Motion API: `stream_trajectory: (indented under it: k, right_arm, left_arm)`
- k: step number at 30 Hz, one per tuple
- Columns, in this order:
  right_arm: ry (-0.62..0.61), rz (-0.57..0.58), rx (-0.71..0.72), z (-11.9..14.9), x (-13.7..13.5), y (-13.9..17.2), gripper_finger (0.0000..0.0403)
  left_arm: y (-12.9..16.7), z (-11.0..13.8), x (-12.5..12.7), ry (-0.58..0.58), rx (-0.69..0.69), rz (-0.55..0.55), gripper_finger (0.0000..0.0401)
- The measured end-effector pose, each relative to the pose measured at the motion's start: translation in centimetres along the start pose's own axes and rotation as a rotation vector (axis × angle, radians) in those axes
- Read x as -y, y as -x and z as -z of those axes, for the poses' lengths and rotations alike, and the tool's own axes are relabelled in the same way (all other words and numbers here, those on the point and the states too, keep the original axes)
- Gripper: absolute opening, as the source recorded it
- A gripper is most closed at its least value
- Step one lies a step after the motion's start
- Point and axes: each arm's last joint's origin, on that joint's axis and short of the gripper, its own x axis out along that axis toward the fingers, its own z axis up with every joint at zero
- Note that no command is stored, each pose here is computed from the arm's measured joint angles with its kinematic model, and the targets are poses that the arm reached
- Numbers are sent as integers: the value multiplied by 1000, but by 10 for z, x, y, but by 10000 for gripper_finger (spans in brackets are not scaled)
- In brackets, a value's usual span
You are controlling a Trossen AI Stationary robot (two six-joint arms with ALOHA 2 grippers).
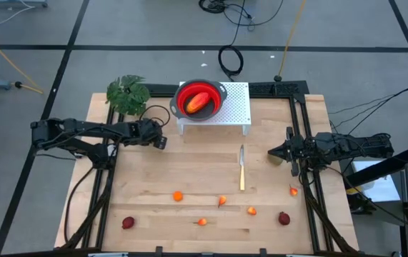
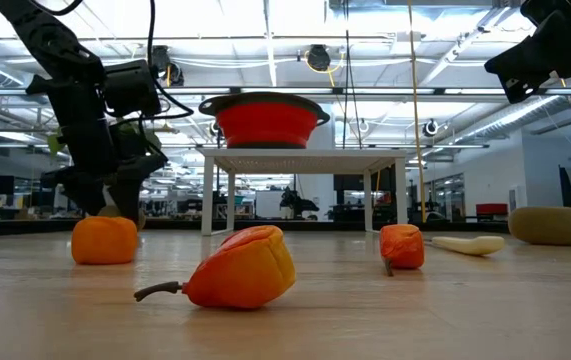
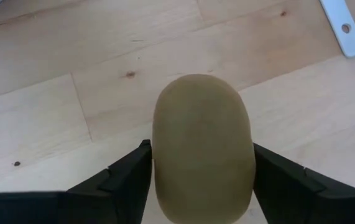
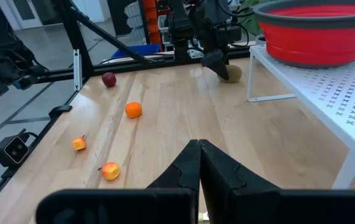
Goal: Pick & Place Fruit
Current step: Put the left green kiwi into the red strainer bowl on the shelf
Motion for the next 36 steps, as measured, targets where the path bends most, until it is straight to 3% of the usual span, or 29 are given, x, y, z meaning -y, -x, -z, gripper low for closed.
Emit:
stream_trajectory:
  k: [10, 19, 25, 31, 36]
  right_arm:
    - [-1, -1, 9, -1, 0, 0, 0]
    - [-1, -2, 8, -1, 0, 0, 0]
    - [-1, -2, 7, -1, 0, 0, 0]
    - [-1, -5, 6, -1, 0, 0, 0]
    - [-1, -4, 5, -1, 0, 0, 0]
  left_arm:
    - [0, 0, 0, 8, -7, 7, 197]
    - [12, 8, 3, 82, -96, 98, 199]
    - [34, 14, 2, 145, -83, 156, 199]
    - [59, 19, 5, 175, -50, 320, 200]
    - [78, 26, 10, 110, -53, 479, 200]
